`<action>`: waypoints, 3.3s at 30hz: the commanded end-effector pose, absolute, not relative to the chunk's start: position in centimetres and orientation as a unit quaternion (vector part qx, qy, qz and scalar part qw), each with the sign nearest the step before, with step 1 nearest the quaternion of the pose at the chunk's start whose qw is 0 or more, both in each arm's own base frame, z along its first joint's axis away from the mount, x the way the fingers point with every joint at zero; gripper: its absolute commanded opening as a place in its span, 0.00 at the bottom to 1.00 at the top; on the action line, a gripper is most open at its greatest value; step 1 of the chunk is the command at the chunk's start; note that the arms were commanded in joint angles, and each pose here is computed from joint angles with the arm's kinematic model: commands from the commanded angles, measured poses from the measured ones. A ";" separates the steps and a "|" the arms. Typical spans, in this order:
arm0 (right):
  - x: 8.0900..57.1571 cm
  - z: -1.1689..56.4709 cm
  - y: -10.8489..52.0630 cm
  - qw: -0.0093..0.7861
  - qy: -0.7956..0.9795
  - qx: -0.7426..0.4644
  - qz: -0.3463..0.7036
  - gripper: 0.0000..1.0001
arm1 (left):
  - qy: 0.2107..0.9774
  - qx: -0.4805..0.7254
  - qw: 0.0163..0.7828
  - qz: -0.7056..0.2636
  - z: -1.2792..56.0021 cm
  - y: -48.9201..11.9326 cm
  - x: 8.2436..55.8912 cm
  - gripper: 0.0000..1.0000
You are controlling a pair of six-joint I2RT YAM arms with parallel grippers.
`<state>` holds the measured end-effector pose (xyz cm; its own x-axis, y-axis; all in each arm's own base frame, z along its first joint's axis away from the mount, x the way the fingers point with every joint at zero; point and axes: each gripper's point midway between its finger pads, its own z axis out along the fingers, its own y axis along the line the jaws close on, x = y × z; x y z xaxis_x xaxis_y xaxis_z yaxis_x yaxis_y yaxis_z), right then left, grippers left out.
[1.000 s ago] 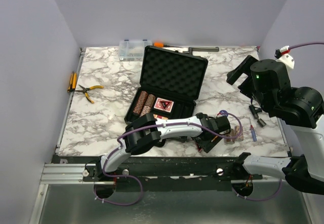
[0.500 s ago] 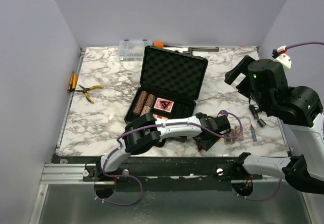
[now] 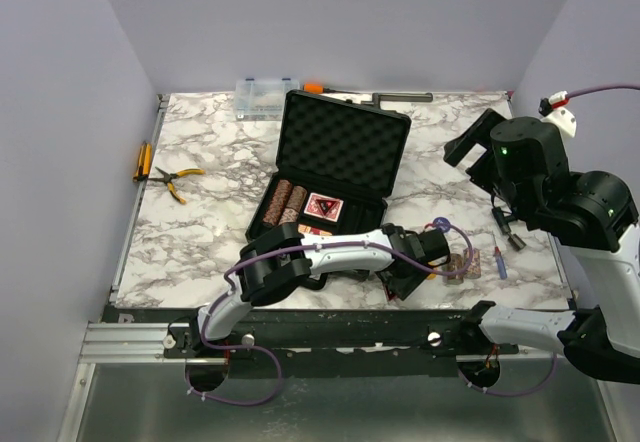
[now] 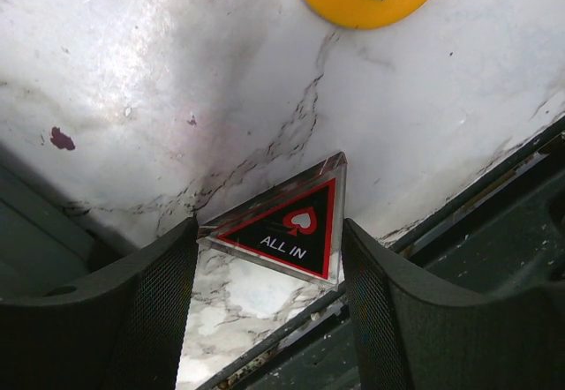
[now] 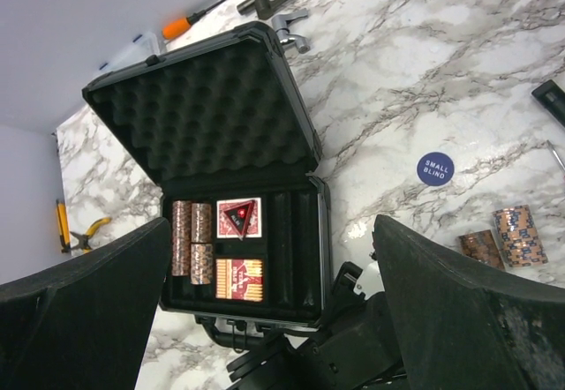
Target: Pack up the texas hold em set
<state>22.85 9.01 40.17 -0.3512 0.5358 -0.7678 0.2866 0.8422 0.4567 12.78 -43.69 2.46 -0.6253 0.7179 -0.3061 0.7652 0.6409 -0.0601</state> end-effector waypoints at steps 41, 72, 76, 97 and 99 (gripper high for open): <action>23.6 40.5 9.7 0.530 0.781 0.284 0.168 1.00 | 0.925 0.212 0.301 -0.091 19.6 -30.5 20.8 0.00; 22.0 36.7 10.6 0.471 0.813 0.291 0.178 1.00 | 0.984 0.007 0.176 -0.025 10.6 -25.2 24.0 0.00; 22.0 36.4 10.8 0.467 0.816 0.290 0.181 1.00 | 0.986 0.000 0.163 -0.023 9.3 -25.0 24.0 0.00; 22.5 35.4 11.6 0.459 0.825 0.281 0.175 1.00 | 0.991 -0.020 0.128 -0.023 6.1 -24.4 24.2 0.00; 22.6 35.3 11.7 0.457 0.826 0.279 0.174 1.00 | 0.991 -0.021 0.128 -0.024 6.1 -24.3 24.2 0.00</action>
<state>22.52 11.21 35.93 -0.4061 0.6275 -0.6643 0.3013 0.7783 0.5509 24.28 -24.20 6.49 -0.9633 -0.0253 -0.2672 -0.0175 0.9993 -0.0316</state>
